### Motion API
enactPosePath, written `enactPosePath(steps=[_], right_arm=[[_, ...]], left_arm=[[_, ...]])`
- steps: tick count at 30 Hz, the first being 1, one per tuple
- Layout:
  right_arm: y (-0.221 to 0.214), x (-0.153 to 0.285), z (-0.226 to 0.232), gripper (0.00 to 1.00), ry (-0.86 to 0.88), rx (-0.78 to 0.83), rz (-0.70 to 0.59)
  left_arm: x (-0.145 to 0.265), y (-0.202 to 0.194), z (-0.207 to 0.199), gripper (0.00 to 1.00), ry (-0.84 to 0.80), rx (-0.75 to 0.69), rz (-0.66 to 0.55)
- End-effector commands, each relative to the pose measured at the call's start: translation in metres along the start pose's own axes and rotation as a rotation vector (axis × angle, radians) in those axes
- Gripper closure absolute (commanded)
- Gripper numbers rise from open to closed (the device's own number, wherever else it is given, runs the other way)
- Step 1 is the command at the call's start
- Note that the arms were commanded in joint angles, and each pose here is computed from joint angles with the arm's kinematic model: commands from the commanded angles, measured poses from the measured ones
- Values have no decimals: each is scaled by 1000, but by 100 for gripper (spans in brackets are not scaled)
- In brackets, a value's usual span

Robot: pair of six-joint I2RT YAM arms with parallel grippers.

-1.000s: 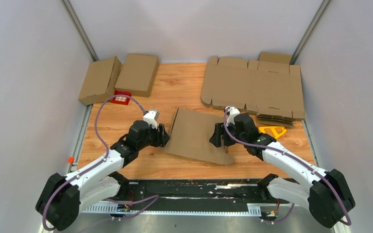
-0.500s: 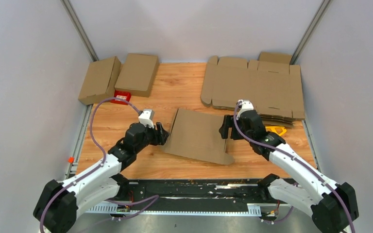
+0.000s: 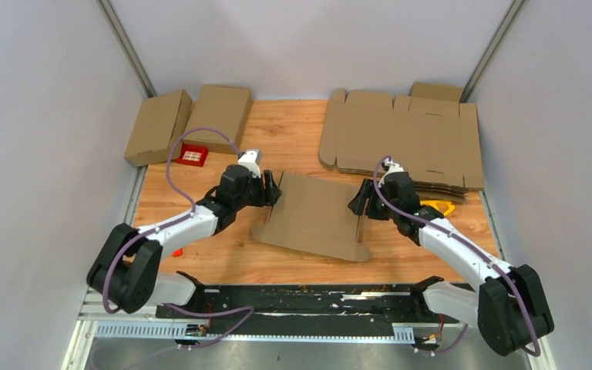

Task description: Fold the paper box

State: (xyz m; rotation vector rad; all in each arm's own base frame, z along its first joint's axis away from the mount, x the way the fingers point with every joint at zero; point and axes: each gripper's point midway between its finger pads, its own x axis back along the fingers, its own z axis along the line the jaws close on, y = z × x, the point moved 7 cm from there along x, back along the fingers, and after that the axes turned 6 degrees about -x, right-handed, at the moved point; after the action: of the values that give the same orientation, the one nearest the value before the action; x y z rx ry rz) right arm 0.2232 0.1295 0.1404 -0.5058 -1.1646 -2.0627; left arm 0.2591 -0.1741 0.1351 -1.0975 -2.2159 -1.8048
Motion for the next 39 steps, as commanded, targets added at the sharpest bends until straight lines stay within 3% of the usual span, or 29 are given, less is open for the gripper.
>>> enactPosePath(steps=[1, 7, 8, 12, 13, 18, 23, 28, 30, 32, 35, 39], right_arm=[[-1, -12, 5, 42, 50, -38, 13], [-10, -21, 5, 51, 68, -42, 96], [-12, -22, 5, 54, 73, -42, 104], [-15, -22, 10, 81, 130, -34, 137], [-18, -22, 13, 82, 149, -31, 156], [-26, -26, 24, 83, 174, 0, 216], [-31, -22, 32, 89, 218, 48, 252], [-53, -12, 42, 84, 255, 134, 330], [-57, -9, 42, 77, 251, 156, 341], [-54, -6, 40, 65, 225, 164, 319], [-51, 1, 38, 47, 224, 194, 281], [-42, 15, 33, 30, 167, 247, 238]], left_arm=[[-16, 14, -9, 37, -66, -18, 10], [-29, 4, -14, 50, -132, -24, 81], [-30, 2, -14, 55, -144, -25, 86], [-31, -1, -20, 85, -220, -63, 102], [-31, -1, -21, 90, -238, -70, 110], [-35, -7, -23, 93, -269, -84, 160], [-32, -7, -19, 85, -236, -115, 162], [-29, -8, -16, 79, -218, -130, 144], [-27, -6, -14, 73, -208, -149, 126], [-19, 0, -16, 59, -225, -175, 90], [-4, 11, -17, 45, -204, -176, -5], [22, 32, -1, 25, 7, -116, -140]])
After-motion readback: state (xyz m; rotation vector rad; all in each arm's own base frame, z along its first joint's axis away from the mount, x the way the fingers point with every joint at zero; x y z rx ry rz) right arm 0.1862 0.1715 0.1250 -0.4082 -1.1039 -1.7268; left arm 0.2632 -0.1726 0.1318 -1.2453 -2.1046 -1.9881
